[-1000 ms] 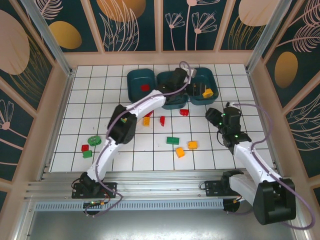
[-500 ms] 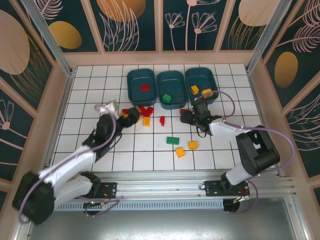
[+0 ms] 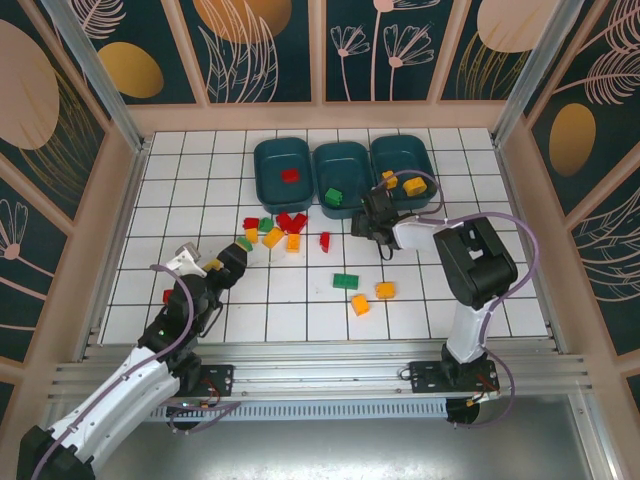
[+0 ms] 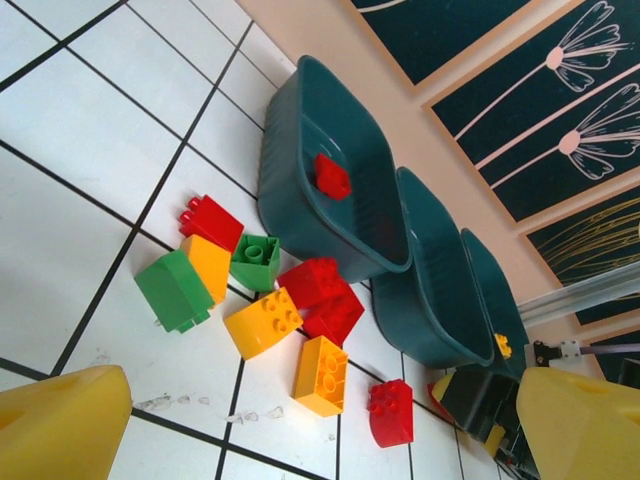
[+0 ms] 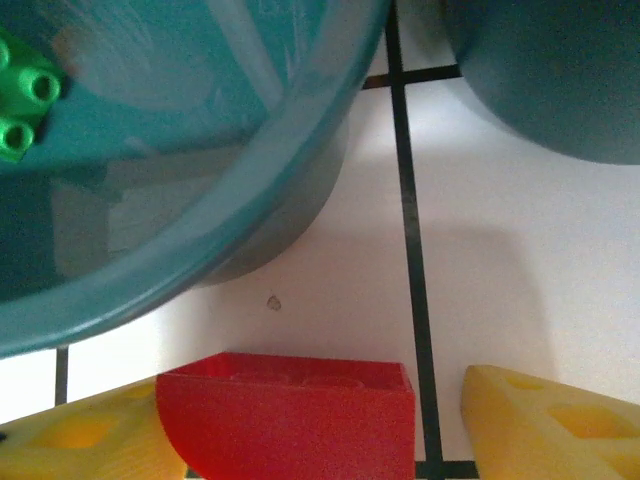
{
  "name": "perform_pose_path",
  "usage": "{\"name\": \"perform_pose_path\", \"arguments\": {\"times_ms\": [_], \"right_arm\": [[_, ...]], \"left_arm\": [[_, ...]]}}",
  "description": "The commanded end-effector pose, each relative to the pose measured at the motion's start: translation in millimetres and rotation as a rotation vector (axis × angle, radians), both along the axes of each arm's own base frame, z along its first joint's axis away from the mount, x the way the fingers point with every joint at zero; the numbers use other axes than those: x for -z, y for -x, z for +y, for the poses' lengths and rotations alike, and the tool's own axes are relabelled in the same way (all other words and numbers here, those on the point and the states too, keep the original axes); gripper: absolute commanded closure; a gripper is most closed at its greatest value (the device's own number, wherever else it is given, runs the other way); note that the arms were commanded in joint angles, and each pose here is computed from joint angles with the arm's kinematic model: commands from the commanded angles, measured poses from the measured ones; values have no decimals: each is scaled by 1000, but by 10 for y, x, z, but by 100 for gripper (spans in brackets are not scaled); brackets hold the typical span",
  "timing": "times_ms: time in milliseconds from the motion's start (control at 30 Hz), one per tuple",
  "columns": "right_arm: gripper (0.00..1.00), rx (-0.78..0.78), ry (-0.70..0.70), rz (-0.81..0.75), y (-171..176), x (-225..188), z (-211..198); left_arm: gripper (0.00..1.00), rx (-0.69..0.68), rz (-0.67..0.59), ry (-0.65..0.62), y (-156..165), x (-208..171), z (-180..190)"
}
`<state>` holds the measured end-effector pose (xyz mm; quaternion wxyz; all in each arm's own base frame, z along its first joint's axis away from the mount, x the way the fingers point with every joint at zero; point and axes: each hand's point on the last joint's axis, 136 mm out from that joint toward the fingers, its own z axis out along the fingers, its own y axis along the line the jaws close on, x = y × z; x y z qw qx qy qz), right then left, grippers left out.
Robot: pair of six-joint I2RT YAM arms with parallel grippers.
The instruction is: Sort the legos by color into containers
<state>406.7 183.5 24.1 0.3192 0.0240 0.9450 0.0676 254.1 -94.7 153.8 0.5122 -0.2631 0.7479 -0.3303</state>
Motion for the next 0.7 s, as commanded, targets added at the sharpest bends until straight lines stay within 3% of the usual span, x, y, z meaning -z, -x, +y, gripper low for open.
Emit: {"name": "perform_pose_path", "arguments": {"times_ms": [0,67,233,667], "right_arm": [[39,64,26,-35,-91,46,-1],[48,71,40,-56,-93,39,4],[56,70,50,-98,-97,-31,7],[57,19,44,-195,442,-526,90]], "left_arm": [[2,-10,29,3,24,102,22],[1,5,24,12,28,122,-6],[1,23,18,17,28,144,-39],[1,-29,58,-19,12,208,51]]}}
